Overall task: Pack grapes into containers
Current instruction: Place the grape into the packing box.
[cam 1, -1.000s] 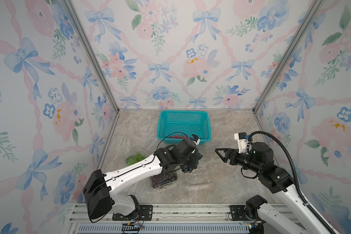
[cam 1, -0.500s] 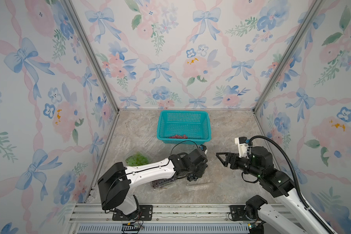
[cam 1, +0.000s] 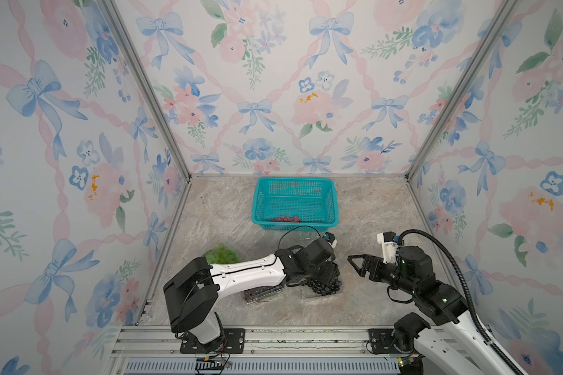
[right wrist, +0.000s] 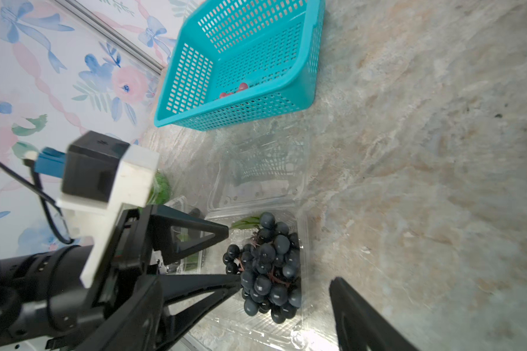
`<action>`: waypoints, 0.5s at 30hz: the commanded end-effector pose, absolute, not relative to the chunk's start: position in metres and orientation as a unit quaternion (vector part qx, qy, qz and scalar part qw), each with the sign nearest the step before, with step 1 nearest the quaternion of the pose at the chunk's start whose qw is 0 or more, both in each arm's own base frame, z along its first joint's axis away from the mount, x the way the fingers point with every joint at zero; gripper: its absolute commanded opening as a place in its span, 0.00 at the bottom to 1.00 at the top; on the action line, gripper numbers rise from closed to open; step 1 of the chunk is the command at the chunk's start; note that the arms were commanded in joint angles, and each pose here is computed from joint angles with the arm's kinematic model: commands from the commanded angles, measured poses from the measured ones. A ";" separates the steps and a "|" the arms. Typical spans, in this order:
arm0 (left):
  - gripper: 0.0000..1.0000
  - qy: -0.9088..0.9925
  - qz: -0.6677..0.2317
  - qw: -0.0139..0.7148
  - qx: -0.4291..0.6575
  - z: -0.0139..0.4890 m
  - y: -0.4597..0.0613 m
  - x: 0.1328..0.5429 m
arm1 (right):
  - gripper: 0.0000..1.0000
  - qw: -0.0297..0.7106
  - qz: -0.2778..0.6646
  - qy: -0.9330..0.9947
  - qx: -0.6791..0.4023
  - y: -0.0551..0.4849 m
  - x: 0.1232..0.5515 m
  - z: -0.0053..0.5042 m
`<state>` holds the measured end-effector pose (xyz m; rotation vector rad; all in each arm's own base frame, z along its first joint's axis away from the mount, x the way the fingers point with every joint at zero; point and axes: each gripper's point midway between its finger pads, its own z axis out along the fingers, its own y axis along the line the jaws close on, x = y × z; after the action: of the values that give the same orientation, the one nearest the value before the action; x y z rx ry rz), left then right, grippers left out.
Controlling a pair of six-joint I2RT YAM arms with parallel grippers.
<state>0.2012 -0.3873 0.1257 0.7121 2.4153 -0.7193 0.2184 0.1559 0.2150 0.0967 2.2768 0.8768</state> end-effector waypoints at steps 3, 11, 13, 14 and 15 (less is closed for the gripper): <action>0.61 0.891 -0.270 0.254 0.262 0.121 -0.388 0.198 | 0.85 0.322 0.340 0.882 0.058 0.156 0.217 0.196; 0.46 0.891 -0.294 0.296 0.181 0.160 -0.363 0.222 | 0.79 0.315 0.306 0.898 0.032 0.165 0.217 0.180; 0.44 0.893 -0.297 0.312 0.131 0.172 -0.343 0.240 | 0.73 0.321 0.289 0.902 0.002 0.175 0.218 0.183; 0.46 0.892 -0.300 0.322 0.101 0.179 -0.331 0.252 | 0.68 0.327 0.277 0.904 -0.015 0.180 0.220 0.186; 0.50 0.890 -0.299 0.334 0.078 0.186 -0.321 0.263 | 0.64 0.335 0.267 0.903 -0.026 0.185 0.222 0.190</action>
<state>0.2371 -0.3462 0.1651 0.4123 2.3716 -0.7774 0.2102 0.1774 0.1735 -0.0002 2.4091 0.7868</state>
